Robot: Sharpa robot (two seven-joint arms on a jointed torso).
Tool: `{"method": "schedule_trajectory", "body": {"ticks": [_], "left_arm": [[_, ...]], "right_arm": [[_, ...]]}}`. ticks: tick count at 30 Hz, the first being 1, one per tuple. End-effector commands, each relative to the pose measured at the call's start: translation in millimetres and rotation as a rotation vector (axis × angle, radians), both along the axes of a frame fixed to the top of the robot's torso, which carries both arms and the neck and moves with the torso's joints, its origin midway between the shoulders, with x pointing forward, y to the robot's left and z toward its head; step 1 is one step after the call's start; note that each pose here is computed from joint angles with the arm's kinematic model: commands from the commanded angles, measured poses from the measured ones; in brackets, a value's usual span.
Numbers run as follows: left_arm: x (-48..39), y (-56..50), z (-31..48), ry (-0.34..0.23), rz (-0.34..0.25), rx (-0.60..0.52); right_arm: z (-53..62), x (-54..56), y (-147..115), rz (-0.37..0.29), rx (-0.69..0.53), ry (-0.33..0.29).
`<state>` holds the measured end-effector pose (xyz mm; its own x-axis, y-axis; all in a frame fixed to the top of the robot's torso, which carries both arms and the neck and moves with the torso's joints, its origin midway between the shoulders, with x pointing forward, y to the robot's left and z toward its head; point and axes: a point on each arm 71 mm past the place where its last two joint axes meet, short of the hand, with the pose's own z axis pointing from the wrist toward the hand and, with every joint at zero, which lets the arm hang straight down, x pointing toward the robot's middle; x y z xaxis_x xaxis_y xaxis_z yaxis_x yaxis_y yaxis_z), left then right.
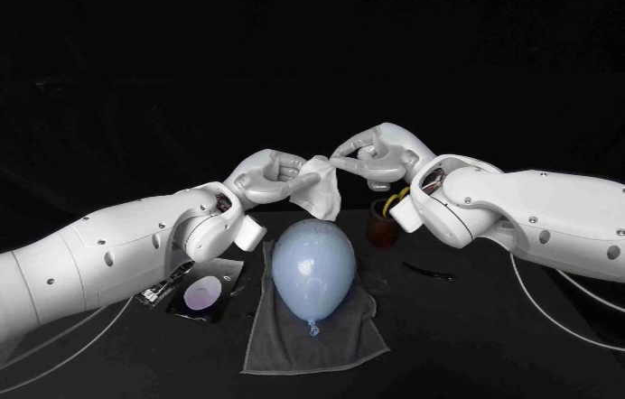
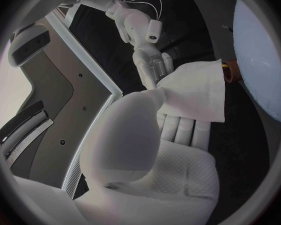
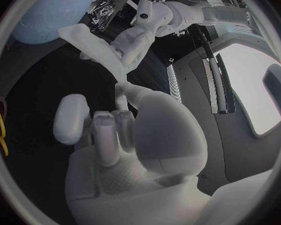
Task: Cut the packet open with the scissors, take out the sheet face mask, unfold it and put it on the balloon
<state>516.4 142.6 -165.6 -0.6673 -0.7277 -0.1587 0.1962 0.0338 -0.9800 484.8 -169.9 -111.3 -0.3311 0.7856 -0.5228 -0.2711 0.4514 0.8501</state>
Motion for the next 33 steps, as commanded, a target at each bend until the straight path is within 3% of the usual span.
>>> {"method": "schedule_trajectory", "body": {"ticks": [1, 10, 21, 26, 33], "left_arm": [[-0.8, -1.6, -0.1, 0.028, -0.023, -0.015], [-0.9, -1.5, -0.4, 0.042, -0.027, -0.022], [-2.6, 0.8, -0.9, 0.064, -0.059, -0.022], [-3.2, 3.4, -0.1, 0.072, -0.073, -0.019], [-2.4, 6.3, 0.0, 0.076, -0.074, -0.010]], "right_arm": [[-2.1, 1.4, 0, 0.020, 0.026, 0.043], [-8.8, 4.1, -2, 0.052, 0.017, 0.113], [-25.5, 6.4, -6, 0.090, -0.012, 0.196], [-34.8, 4.5, -6, 0.111, -0.013, 0.231], [-39.2, -0.4, -3, 0.142, 0.014, 0.245]]}}
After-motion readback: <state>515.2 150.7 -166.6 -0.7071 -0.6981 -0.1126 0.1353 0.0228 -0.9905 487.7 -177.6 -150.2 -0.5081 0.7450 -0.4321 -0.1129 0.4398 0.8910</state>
